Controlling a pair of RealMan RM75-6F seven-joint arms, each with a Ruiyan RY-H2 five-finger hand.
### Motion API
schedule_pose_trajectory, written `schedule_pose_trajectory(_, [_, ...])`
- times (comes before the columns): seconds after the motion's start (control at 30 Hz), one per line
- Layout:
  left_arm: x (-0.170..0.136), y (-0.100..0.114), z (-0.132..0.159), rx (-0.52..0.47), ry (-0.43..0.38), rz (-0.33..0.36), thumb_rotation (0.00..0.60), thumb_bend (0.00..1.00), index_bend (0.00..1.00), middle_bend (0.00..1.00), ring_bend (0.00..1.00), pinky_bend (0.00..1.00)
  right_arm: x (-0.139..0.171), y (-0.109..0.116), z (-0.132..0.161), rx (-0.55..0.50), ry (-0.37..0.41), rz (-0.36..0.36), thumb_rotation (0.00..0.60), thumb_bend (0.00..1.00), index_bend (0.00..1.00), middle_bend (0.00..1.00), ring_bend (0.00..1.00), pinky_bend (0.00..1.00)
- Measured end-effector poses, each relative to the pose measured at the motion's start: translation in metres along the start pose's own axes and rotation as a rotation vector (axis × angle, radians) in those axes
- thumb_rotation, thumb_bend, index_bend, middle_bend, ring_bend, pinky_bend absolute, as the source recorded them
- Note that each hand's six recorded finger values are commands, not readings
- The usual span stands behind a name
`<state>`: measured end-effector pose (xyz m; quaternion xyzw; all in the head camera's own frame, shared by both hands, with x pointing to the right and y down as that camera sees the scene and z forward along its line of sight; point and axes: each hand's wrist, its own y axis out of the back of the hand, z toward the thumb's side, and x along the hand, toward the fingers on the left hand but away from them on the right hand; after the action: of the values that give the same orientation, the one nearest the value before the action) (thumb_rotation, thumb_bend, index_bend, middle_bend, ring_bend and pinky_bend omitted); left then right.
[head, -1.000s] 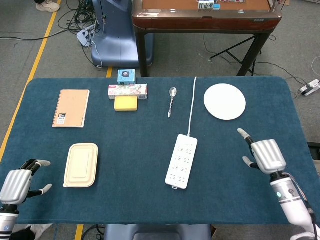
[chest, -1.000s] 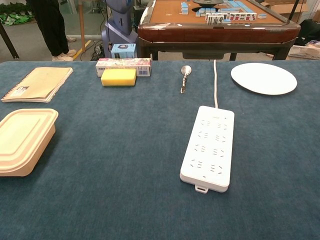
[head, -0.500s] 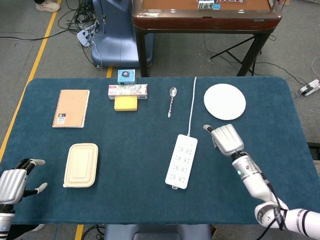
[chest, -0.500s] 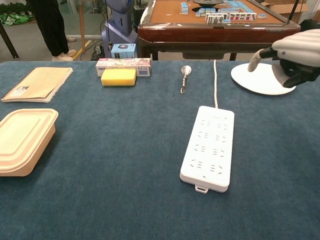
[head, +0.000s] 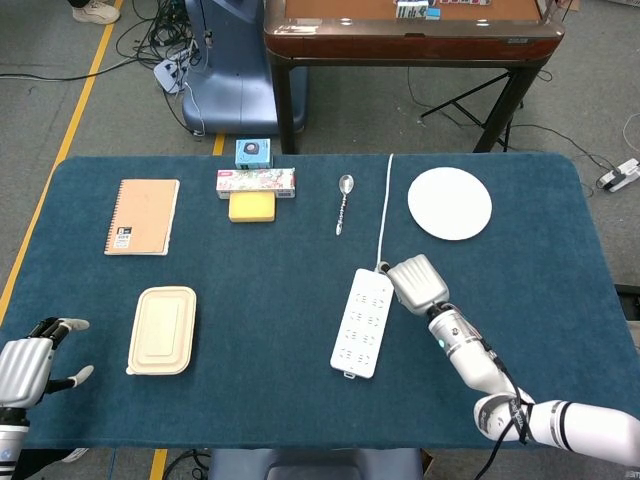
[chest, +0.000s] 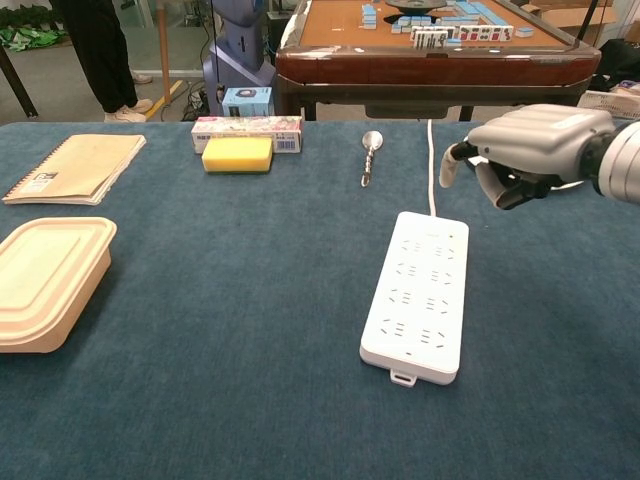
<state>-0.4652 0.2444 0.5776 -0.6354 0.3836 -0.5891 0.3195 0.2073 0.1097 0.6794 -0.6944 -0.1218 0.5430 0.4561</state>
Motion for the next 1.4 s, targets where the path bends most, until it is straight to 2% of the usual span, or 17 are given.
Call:
schedule_pose_trajectory(0.3, [0.000,-0.001,-0.002,0.012,0.011,-0.003,0.600,0.13,0.39,0.36,0.26,0.55,-0.007,-0.014,0.009,0.009,0.010,0.040,0.600,0.92,0.30,1.00,1.00,1.00])
schedule_pose_trajectory(0.7, [0.001,-0.002,-0.003,0.018,0.018,-0.010,0.600,0.13,0.40,0.36,0.26,0.55,-0.012,-0.021,0.021,0.013,0.028,0.069,0.600,0.92,0.31,1.00,1.00,1.00])
schedule_pose_trajectory(1.4, [0.001,-0.001,-0.004,0.012,0.019,-0.009,0.600,0.13,0.40,0.36,0.26,0.55,-0.014,-0.030,0.024,0.024,0.023,0.102,0.600,0.92,0.31,1.00,1.00,1.00])
